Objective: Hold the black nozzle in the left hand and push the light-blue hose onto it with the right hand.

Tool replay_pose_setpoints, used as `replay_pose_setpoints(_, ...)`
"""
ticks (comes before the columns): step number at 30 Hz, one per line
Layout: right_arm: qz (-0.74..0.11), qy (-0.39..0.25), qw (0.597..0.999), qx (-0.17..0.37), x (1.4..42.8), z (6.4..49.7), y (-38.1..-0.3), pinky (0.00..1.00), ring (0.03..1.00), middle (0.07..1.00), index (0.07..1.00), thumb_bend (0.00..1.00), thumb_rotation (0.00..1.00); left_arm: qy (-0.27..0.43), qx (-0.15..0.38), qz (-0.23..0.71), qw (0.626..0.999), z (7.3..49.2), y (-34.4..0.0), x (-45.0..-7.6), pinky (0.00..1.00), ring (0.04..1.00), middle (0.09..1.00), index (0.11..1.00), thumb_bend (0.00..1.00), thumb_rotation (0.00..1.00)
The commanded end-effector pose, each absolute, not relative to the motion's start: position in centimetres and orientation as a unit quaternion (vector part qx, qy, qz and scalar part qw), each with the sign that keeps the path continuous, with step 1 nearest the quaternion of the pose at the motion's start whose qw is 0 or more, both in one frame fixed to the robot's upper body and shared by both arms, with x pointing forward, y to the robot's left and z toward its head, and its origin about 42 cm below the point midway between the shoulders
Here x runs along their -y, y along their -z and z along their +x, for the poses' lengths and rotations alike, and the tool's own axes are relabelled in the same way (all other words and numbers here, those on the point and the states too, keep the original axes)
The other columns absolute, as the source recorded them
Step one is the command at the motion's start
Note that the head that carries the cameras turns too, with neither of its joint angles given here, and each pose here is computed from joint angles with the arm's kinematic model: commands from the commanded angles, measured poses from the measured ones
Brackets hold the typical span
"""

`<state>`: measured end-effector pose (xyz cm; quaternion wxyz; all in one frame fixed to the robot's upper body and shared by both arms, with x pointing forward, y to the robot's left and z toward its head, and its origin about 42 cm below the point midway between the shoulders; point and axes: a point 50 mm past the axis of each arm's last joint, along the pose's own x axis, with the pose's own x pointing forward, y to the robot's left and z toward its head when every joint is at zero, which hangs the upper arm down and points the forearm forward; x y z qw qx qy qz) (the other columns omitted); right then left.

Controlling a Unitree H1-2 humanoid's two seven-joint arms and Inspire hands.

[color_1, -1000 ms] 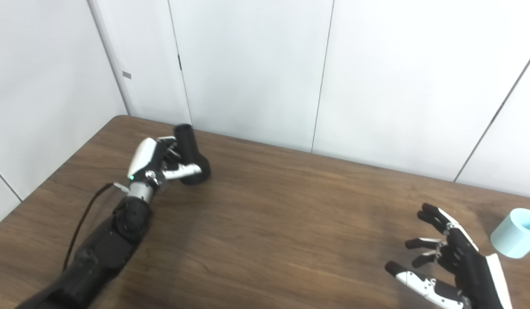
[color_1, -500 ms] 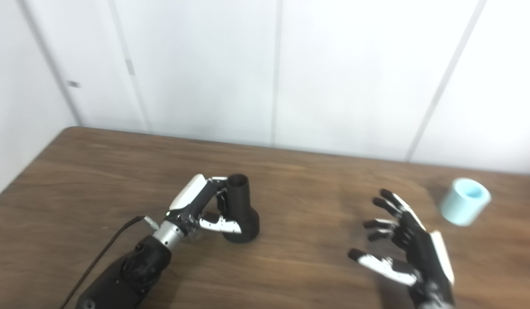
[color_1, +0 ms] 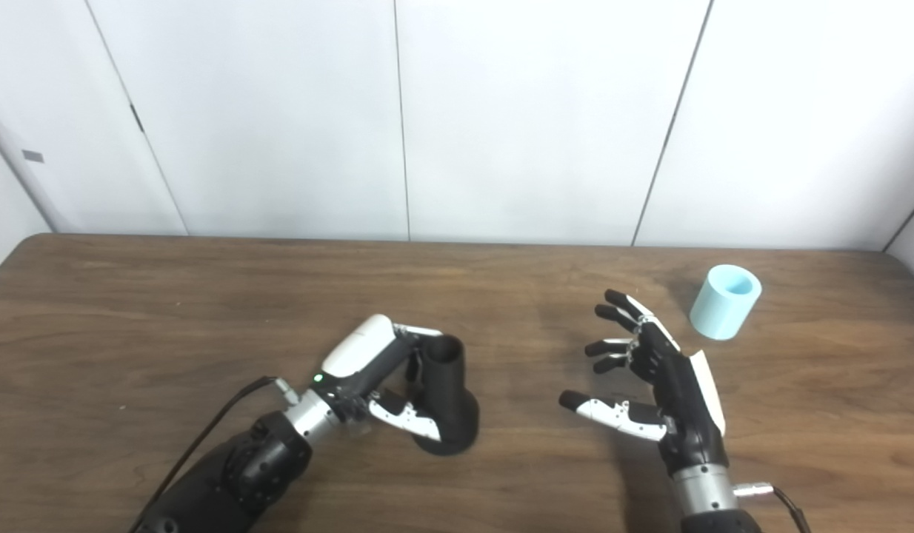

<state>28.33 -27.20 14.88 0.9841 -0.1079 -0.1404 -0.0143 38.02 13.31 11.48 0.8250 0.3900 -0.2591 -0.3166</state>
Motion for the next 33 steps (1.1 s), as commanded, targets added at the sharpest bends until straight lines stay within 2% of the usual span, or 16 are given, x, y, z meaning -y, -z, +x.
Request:
replay_pose_setpoints(1,-0.098,0.02,0.977,0.187,27.7,28.8,-16.7,0.48,0.587,0.799,0.83,0.74,0.06,0.372,0.162,0.424,0.809,33.7,-4.2,-14.1,0.25,0.366,0.426,0.52,0.5,0.0)
replay_pose_setpoints(6,-0.112,0.019,0.975,0.191,29.2,28.7,-17.2,0.52,0.611,0.801,0.834,0.73,0.09,0.389,0.166,0.476,0.771,33.7,-3.1,-14.8,0.24,0.366,0.426,0.517,0.5,0.0)
replay_pose_setpoints(11,-0.138,0.017,0.968,0.211,29.8,28.7,-20.5,0.48,0.603,0.805,0.84,0.74,0.16,0.395,0.16,0.518,0.742,33.6,-1.7,-15.6,0.26,0.363,0.434,0.523,0.5,0.0)
replay_pose_setpoints(16,-0.148,0.019,0.962,0.227,30.2,28.7,-23.2,0.44,0.568,0.783,0.813,0.75,0.1,0.397,0.182,0.551,0.711,33.3,-0.7,-15.6,0.26,0.36,0.436,0.529,0.5,0.0)
replay_pose_setpoints(20,-0.155,0.02,0.959,0.235,30.7,28.8,-24.9,0.45,0.578,0.768,0.799,0.76,0.04,0.396,0.202,0.575,0.687,33.2,-0.1,-15.6,0.33,0.359,0.448,0.518,0.5,0.0)
replay_pose_setpoints(24,-0.203,0.017,0.944,0.261,31.5,29.1,-26.9,0.47,0.567,0.767,0.804,0.75,0.05,0.397,0.215,0.591,0.669,33.2,0.2,-15.9,0.33,0.364,0.46,0.535,0.5,0.0)
replay_pose_setpoints(26,-0.223,0.023,0.938,0.266,31.7,29.2,-28.3,0.46,0.562,0.772,0.802,0.74,0.07,0.399,0.215,0.595,0.664,33.2,0.4,-16.1,0.34,0.371,0.466,0.533,0.5,0.0)
replay_pose_setpoints(28,-0.246,0.032,0.931,0.27,31.7,29.2,-30.0,0.46,0.584,0.772,0.803,0.73,0.05,0.399,0.21,0.594,0.666,33.3,0.5,-16.3,0.33,0.373,0.461,0.533,0.5,0.0)
replay_pose_setpoints(30,-0.266,0.042,0.923,0.276,32.0,29.4,-32.0,0.46,0.601,0.776,0.808,0.72,0.07,0.4,0.202,0.591,0.671,33.3,0.5,-16.5,0.33,0.379,0.456,0.529,0.5,0.0)
replay_pose_setpoints(33,-0.291,0.063,0.913,0.28,32.8,30.0,-34.6,0.48,0.595,0.762,0.799,0.73,0.06,0.397,0.203,0.59,0.673,33.4,0.6,-16.9,0.31,0.386,0.438,0.52,0.5,0.0)
